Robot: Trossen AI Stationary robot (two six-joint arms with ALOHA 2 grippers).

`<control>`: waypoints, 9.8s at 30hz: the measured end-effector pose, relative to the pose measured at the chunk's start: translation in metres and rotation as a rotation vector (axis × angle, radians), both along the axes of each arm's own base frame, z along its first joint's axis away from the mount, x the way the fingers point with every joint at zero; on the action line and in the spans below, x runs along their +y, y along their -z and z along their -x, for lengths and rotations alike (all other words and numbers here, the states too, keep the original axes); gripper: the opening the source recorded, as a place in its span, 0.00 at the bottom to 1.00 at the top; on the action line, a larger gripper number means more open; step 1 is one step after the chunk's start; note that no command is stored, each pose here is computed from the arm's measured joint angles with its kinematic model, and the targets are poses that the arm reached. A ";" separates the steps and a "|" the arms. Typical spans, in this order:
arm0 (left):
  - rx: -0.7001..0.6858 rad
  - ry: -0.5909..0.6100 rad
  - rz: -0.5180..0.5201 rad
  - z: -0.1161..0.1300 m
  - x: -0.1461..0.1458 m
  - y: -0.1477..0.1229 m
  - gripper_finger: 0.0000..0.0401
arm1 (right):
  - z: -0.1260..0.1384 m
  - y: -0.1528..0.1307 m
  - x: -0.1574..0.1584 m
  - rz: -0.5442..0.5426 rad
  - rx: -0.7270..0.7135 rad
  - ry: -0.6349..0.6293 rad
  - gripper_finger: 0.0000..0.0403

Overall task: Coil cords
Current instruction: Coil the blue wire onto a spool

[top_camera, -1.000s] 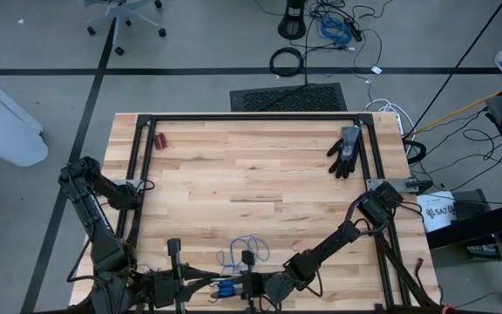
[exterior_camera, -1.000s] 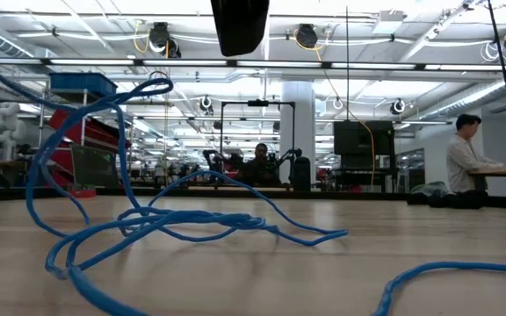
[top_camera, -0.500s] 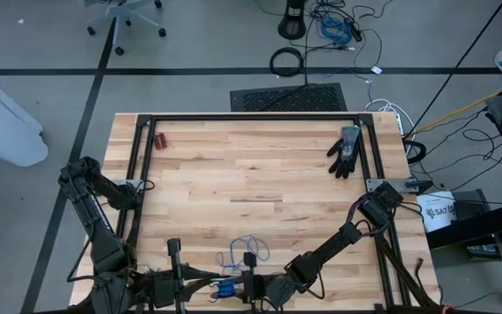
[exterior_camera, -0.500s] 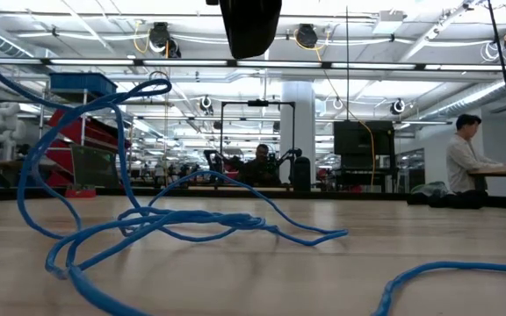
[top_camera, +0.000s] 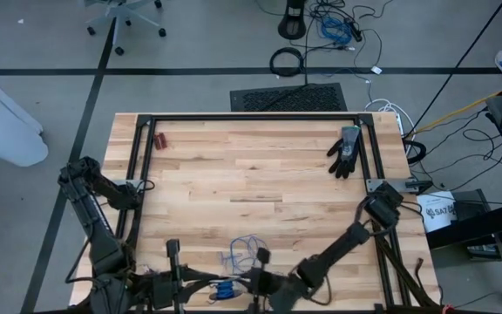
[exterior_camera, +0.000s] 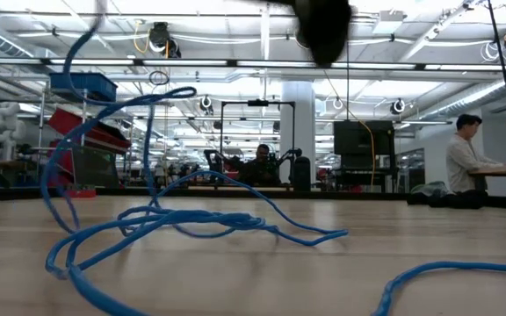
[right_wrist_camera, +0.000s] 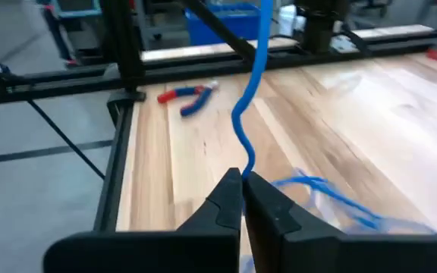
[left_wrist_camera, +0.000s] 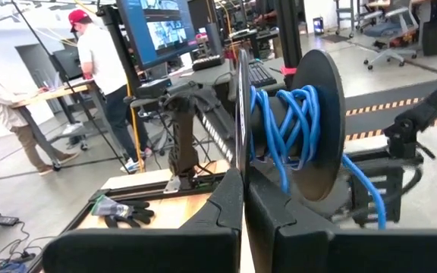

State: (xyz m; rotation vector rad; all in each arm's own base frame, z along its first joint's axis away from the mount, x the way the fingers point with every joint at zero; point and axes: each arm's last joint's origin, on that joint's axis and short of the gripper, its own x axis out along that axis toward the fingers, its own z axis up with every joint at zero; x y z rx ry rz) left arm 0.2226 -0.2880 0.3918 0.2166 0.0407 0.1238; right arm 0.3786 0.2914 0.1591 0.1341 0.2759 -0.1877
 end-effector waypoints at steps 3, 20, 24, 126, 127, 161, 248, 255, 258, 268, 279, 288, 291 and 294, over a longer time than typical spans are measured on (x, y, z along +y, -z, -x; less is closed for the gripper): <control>0.001 -0.009 -0.003 0.001 -0.001 0.000 0.02 | 0.018 -0.009 0.011 0.010 0.006 0.049 0.00; 0.080 -0.025 -0.128 0.003 0.001 0.012 0.02 | 0.105 -0.117 0.056 0.086 -0.234 0.065 0.00; 0.126 -0.026 -0.200 0.004 0.003 0.018 0.02 | 0.112 -0.135 0.059 0.103 -0.297 0.048 0.00; 0.343 -0.296 -0.336 -0.038 0.049 0.065 0.02 | 0.116 -0.203 0.101 0.117 -0.197 -0.088 0.00; 0.344 -0.296 -0.337 -0.038 0.049 0.065 0.02 | 0.118 -0.203 0.101 0.128 -0.196 -0.066 0.00; 0.326 -0.063 -0.301 -0.001 0.025 0.045 0.02 | 0.117 -0.209 0.066 0.513 -0.104 0.319 0.00; 0.254 -0.149 -0.062 0.007 0.065 0.011 0.02 | -0.010 -0.130 0.024 0.472 -0.005 0.277 0.32; 0.252 -0.148 -0.058 0.007 0.065 0.010 0.02 | -0.022 -0.124 0.006 0.417 0.013 0.309 0.32; 0.252 -0.148 -0.058 0.007 0.065 0.010 0.02 | -0.021 -0.125 0.007 0.423 0.008 0.321 0.32; 0.253 -0.148 -0.061 0.007 0.065 0.010 0.02 | -0.025 -0.123 -0.001 0.430 0.021 0.356 0.20; 0.262 -0.131 -0.061 0.007 0.064 0.011 0.02 | -0.022 -0.119 0.000 0.405 0.025 0.367 0.01; 0.271 -0.090 -0.069 0.014 0.058 0.011 0.02 | 0.006 -0.114 0.023 0.395 -0.016 0.416 0.00; 0.271 -0.080 -0.071 0.016 0.056 0.011 0.02 | 0.010 -0.116 0.027 0.385 -0.027 0.414 0.00; 0.286 -0.073 -0.103 0.017 0.056 0.013 0.02 | 0.015 -0.121 0.031 0.367 -0.048 0.414 0.00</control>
